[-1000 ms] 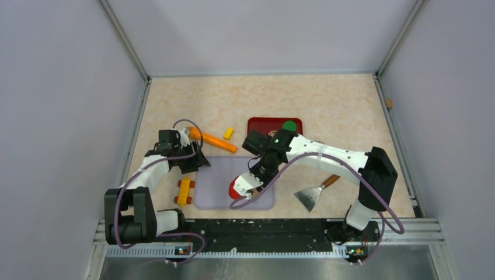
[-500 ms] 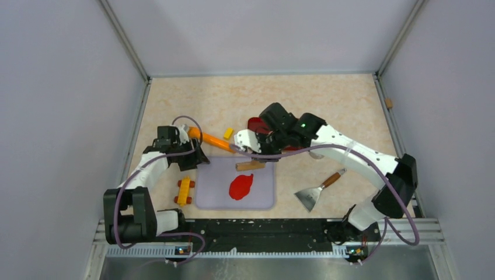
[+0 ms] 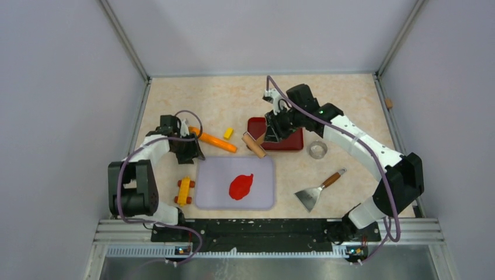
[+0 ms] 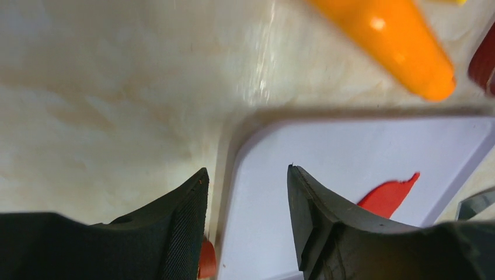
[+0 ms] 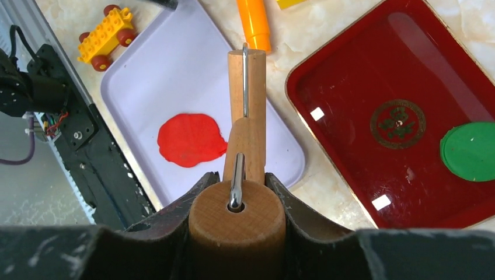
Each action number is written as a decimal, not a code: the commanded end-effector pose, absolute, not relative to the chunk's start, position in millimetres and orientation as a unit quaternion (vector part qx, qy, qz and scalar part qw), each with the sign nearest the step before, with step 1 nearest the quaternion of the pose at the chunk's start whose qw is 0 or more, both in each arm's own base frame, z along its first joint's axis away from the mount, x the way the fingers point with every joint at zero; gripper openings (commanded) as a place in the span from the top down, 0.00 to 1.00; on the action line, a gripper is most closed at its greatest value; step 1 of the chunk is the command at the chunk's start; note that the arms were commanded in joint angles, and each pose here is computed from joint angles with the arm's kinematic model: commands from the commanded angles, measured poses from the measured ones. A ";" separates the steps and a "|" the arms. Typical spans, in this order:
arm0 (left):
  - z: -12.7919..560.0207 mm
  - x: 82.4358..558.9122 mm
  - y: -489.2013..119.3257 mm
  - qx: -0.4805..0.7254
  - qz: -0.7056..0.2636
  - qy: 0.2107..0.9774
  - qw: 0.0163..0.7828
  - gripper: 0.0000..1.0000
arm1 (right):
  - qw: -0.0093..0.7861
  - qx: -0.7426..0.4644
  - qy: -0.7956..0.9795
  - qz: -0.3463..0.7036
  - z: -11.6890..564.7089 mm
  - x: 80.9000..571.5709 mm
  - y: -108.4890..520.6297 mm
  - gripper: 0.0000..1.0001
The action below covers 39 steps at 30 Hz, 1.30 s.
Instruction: Roll out the dumpling wrappers from the dough
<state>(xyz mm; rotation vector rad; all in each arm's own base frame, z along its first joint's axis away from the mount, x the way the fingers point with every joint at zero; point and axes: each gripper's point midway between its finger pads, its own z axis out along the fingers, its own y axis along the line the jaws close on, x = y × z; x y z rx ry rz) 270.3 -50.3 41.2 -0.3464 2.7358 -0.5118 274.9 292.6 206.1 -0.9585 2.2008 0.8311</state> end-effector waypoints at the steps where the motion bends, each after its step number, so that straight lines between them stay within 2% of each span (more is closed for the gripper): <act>1: 69.5 323.8 -49.5 -0.041 -0.184 0.957 0.218 0.45 | 0.342 -0.359 0.804 0.330 238.2 275.5 290.6 1.00; 4: 98.4 341.8 -70.8 0.122 -0.184 0.945 0.242 0.44 | 0.360 -0.388 0.778 0.338 252.8 279.7 288.5 1.00; 7: 110.0 343.3 -100.2 0.309 -0.212 0.892 0.253 0.41 | 0.368 -0.397 0.765 0.350 258.8 290.1 286.8 1.00; 11: 102.6 337.0 -125.3 0.465 -0.213 0.833 0.212 0.44 | 0.363 -0.352 0.786 0.356 253.9 304.4 285.8 1.00; 15: 82.1 327.7 -130.3 0.569 -0.206 0.776 0.177 0.47 | 0.383 -0.311 0.802 0.336 261.7 303.2 269.6 1.00; 19: 61.2 322.4 -127.6 0.605 -0.207 0.753 0.155 0.49 | 0.403 -0.286 0.818 0.295 257.4 302.0 242.2 1.00; 31: 32.9 304.4 -135.6 0.650 -0.171 0.729 0.130 0.54 | 0.412 -0.252 0.824 0.295 260.2 298.9 216.0 1.00; 36: 24.5 315.2 -138.5 0.652 -0.133 0.733 0.141 0.61 | 0.414 -0.258 0.822 0.294 259.5 298.2 215.7 1.00; 39: 23.0 316.0 -138.0 0.646 -0.127 0.740 0.140 0.73 | 0.408 -0.253 0.824 0.301 257.1 293.0 215.6 1.00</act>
